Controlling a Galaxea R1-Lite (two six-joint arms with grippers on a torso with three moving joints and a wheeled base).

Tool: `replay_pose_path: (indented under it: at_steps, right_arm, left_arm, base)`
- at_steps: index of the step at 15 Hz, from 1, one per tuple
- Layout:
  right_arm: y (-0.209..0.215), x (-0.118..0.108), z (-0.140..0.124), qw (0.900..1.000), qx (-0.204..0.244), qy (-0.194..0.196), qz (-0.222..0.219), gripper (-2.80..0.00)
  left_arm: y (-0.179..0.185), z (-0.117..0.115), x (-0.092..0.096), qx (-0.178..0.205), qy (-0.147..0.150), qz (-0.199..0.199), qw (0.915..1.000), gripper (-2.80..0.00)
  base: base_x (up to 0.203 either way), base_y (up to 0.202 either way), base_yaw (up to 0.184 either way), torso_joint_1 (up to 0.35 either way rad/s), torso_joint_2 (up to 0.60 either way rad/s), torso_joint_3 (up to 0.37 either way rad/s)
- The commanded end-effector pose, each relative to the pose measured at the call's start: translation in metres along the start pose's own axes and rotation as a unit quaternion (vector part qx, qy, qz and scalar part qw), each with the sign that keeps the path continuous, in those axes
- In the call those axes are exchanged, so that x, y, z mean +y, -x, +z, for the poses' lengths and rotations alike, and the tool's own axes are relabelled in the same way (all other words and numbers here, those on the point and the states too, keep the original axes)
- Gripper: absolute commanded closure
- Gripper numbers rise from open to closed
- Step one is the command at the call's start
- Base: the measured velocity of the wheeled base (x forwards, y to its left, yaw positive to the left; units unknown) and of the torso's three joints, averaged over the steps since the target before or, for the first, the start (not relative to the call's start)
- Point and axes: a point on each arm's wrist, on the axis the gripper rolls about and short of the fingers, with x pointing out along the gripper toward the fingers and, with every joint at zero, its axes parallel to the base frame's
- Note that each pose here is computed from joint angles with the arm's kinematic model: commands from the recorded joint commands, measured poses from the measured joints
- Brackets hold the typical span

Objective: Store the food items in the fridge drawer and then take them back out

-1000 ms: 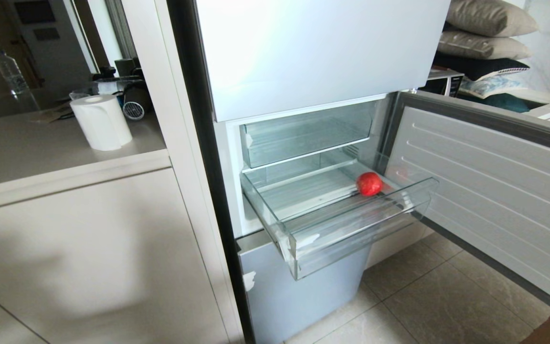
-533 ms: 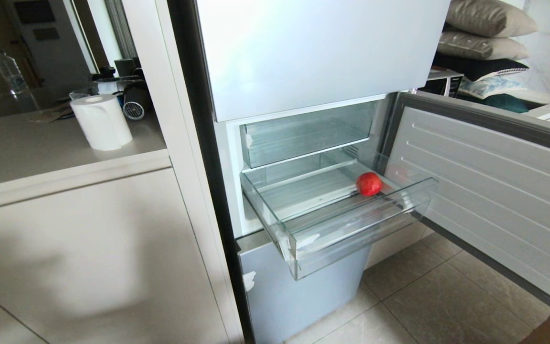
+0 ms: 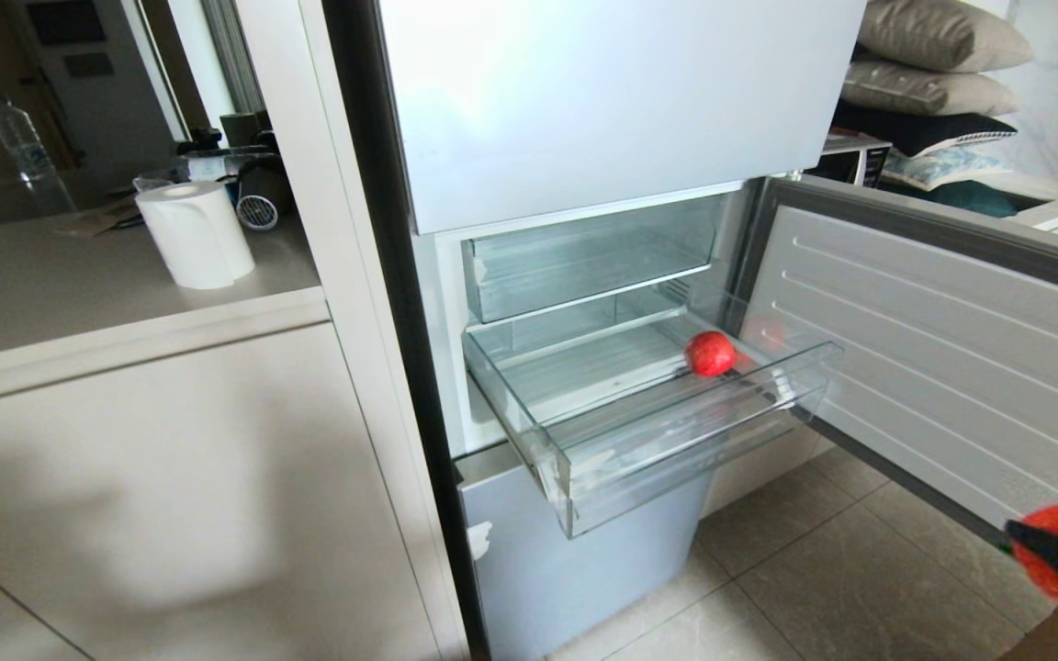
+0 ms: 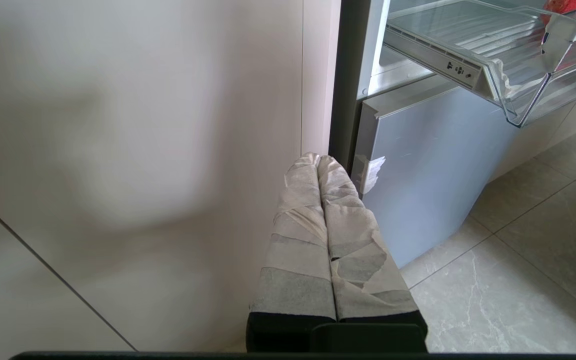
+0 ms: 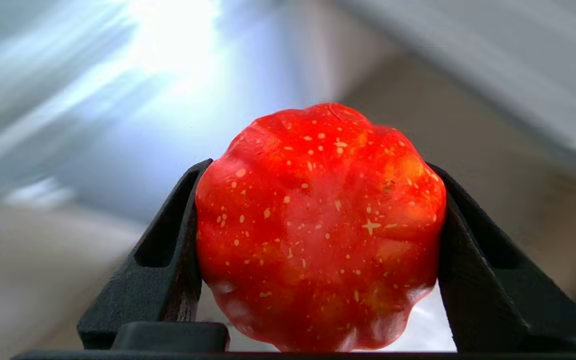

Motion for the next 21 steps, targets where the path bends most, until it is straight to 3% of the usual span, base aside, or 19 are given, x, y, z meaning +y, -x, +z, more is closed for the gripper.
replay_pose_path:
  at_steps: [1,4,6,10,12,14,17,21]
  right_arm:
    - [-0.021,0.041,0.026,0.994,0.004,0.02,0.105,0.0]
    - [-0.058,0.08,0.065,0.987,-0.004,0.031,0.158,0.0]
    - [-0.086,0.104,0.071,0.984,0.019,0.045,0.172,0.0]
    - [-0.141,0.162,0.068,0.985,0.022,0.088,0.148,0.0]
    - [-0.156,0.19,0.074,0.986,-0.006,0.094,0.138,0.0]
    - [-0.162,0.21,0.087,0.984,-0.036,0.091,0.149,0.0]
    - [-0.193,0.234,0.07,0.984,-0.026,0.102,0.144,0.0]
    - [-0.219,0.251,0.067,0.984,-0.046,0.102,0.137,0.0]
  left_arm:
    - [0.0,0.0,0.0,0.001,0.0,0.0,1.0,0.0]
    - [0.0,0.0,0.0,0.001,0.0,0.0,1.0,0.0]
    - [0.0,0.0,0.0,0.001,0.0,0.0,1.0,0.0]
    - [0.0,0.0,0.0,0.001,0.0,0.0,1.0,0.0]
    - [0.0,0.0,0.0,0.001,0.0,0.0,1.0,0.0]
    - [0.0,0.0,0.0,0.001,0.0,0.0,1.0,0.0]
    - [0.0,0.0,0.0,0.001,0.0,0.0,1.0,0.0]
    - [0.0,0.0,0.0,0.001,0.0,0.0,1.0,0.0]
  base:
    - [0.0,0.0,0.0,0.0,0.0,0.0]
    - [0.0,0.0,0.0,0.0,0.0,0.0]
    - [0.0,0.0,0.0,0.0,0.0,0.0]
    - [0.0,0.0,0.0,0.0,0.0,0.0]
    - [0.0,0.0,0.0,0.0,0.0,0.0]
    - [0.0,0.0,0.0,0.0,0.0,0.0]
    - [0.0,0.0,0.0,0.0,0.0,0.0]
    - [0.0,0.0,0.0,0.0,0.0,0.0]
